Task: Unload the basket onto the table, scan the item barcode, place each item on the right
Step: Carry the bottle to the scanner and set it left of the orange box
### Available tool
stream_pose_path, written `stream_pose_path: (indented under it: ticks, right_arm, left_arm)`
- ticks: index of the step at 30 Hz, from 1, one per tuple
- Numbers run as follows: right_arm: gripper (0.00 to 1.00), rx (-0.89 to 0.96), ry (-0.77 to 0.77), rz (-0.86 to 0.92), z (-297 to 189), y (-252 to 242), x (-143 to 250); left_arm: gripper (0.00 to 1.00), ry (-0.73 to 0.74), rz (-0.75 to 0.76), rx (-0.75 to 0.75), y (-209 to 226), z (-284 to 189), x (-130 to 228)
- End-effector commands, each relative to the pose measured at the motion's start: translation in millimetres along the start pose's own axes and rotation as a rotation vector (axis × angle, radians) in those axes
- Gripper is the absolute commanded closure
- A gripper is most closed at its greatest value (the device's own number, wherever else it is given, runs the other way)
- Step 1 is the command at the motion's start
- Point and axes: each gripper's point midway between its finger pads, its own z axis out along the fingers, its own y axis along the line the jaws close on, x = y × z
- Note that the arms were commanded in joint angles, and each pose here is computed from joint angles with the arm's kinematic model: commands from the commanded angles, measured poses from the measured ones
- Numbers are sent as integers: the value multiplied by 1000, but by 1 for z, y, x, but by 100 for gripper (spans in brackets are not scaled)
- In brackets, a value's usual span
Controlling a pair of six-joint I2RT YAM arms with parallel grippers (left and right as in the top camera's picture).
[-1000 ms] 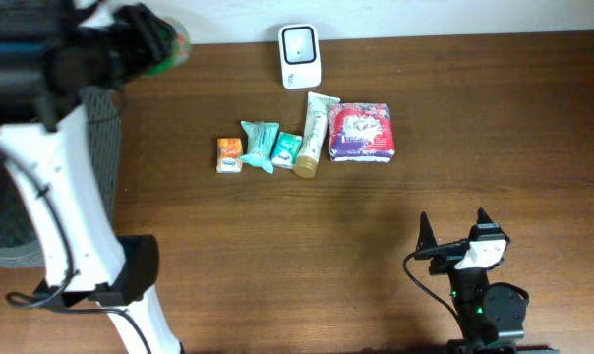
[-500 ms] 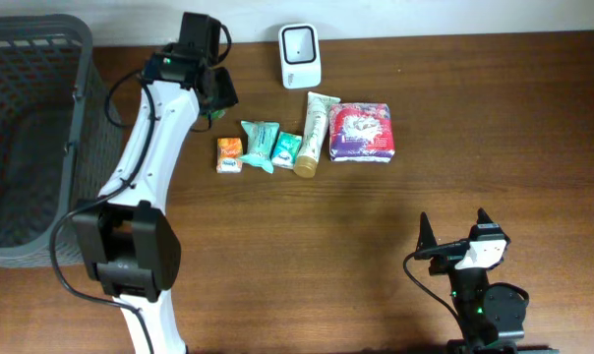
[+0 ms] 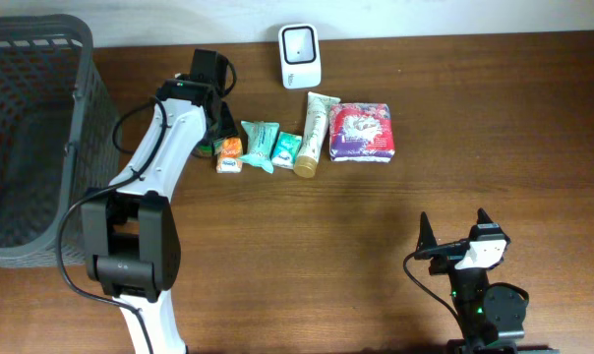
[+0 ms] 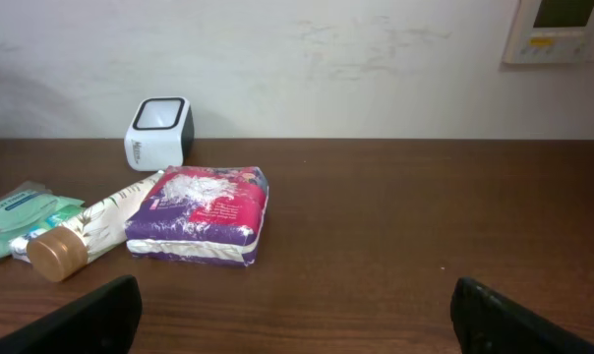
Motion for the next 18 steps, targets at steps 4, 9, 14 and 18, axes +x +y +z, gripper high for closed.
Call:
stream_pose_path:
  ticks: [4,9,14,18]
  right_arm:
    - [1,1,5,4,0,0,3]
    - [1,1,5,4,0,0,3]
    - [1,1,5,4,0,0,3]
    - [1,1,5,4,0,0,3]
  left_arm:
    - [37,-17,-78,-43,14,-1,2]
    - [35,19,-166,-14,29,4,-2]
    - [34,121,-138,58,9,6,25]
    - [33,145,-117,61,3,8,36]
